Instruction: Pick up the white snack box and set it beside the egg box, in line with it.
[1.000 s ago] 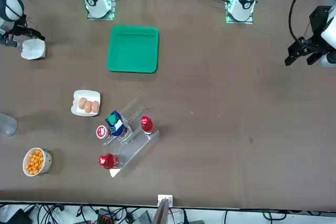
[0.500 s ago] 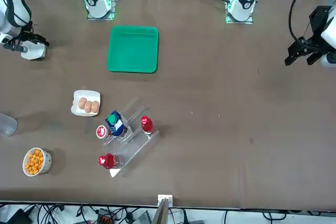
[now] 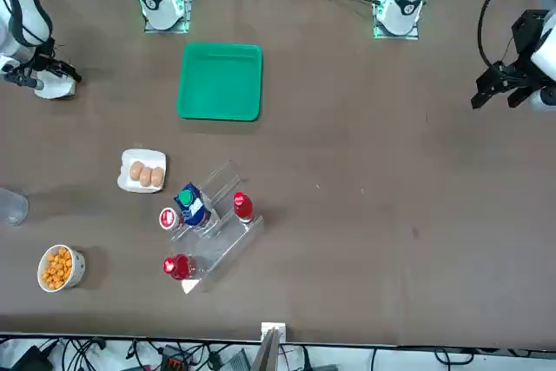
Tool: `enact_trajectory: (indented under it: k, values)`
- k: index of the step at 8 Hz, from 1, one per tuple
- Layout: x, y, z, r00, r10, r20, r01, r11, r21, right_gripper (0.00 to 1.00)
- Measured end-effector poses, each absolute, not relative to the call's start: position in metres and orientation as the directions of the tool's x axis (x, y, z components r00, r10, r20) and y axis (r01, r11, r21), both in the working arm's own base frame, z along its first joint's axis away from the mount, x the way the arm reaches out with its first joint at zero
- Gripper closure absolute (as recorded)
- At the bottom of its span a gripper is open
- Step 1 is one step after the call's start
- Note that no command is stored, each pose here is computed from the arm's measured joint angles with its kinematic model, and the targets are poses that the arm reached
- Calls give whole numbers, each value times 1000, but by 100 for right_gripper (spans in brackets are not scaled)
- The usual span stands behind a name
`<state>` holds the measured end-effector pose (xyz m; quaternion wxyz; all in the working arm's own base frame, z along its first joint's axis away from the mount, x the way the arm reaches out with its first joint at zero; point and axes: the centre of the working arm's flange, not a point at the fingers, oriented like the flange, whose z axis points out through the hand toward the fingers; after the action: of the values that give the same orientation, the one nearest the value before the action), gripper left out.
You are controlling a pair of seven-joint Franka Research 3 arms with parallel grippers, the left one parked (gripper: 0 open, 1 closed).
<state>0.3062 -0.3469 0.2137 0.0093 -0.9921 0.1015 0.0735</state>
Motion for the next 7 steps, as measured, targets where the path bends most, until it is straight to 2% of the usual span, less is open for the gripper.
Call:
enact_trajectory:
  k: [1,2,4,7]
  values:
    - [306,-346,210,969,-199,-148,-202,-979,-5,13]
    - [305,-346,207,968,-199,-152,-203,-979,-9,37]
    - [304,-344,202,967,-200,-156,-205,-979,-14,47]
    - [303,-344,198,966,-202,-160,-208,-978,-18,77]
